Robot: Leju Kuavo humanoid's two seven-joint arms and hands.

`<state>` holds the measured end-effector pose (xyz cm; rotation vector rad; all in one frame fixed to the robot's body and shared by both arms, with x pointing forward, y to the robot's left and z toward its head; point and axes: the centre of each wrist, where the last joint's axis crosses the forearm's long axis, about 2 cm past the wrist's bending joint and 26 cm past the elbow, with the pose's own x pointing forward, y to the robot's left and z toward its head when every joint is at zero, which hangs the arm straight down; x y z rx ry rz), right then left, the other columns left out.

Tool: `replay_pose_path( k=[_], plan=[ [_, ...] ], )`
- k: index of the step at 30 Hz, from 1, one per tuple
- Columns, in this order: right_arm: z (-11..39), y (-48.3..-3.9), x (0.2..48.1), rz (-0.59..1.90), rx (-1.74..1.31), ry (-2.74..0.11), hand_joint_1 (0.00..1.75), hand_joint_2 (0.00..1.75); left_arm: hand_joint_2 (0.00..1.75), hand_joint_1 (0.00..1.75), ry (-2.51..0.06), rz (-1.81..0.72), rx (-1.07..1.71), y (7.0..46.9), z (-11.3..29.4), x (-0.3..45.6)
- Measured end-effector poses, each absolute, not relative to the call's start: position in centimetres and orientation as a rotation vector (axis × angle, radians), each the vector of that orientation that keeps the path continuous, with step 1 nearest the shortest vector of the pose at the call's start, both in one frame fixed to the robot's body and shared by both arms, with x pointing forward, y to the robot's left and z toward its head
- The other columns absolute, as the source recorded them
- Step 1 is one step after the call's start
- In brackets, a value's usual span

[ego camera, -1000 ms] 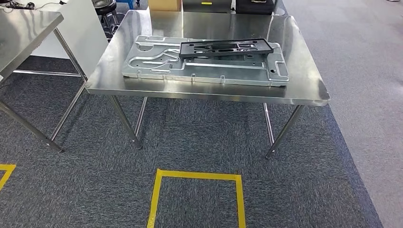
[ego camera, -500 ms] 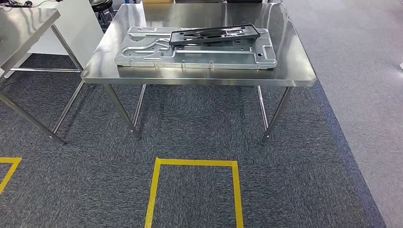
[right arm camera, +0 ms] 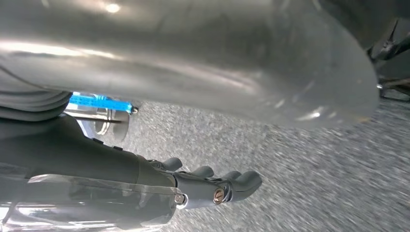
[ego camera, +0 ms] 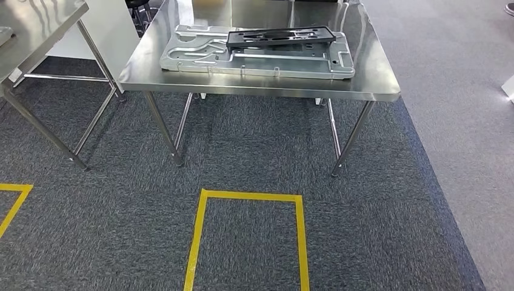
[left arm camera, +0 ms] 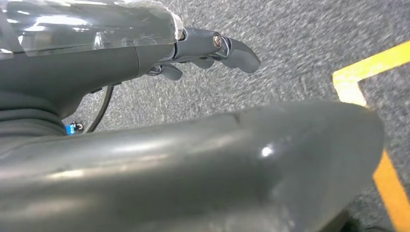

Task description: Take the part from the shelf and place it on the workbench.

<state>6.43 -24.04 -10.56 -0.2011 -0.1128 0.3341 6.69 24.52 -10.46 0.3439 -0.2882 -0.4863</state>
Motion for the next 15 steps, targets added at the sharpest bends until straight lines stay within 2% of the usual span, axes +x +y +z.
replay_pose_path(
  k=[6, 10, 14, 15],
  plan=[
    [-10.55, -24.03, 6.49, 0.338, -0.196, -0.121, 0.00, 0.00, 0.00, 0.00, -0.271, -0.502, 0.341, 24.48, -10.46, 6.72],
    [-10.51, -24.00, 6.68, 0.355, -0.208, -0.140, 0.00, 0.00, 1.75, 0.00, -0.255, -0.524, 0.307, 24.40, -10.49, 6.69],
    [-10.50, -23.82, 6.65, 0.365, -0.196, -0.162, 0.00, 0.00, 1.75, 0.00, -0.232, -0.532, 0.314, 24.38, -10.51, 6.50],
    [-10.51, -23.79, 6.62, 0.367, -0.191, -0.173, 0.00, 0.44, 1.75, 0.00, -0.227, -0.531, 0.316, 24.38, -10.52, 6.45]
  ],
)
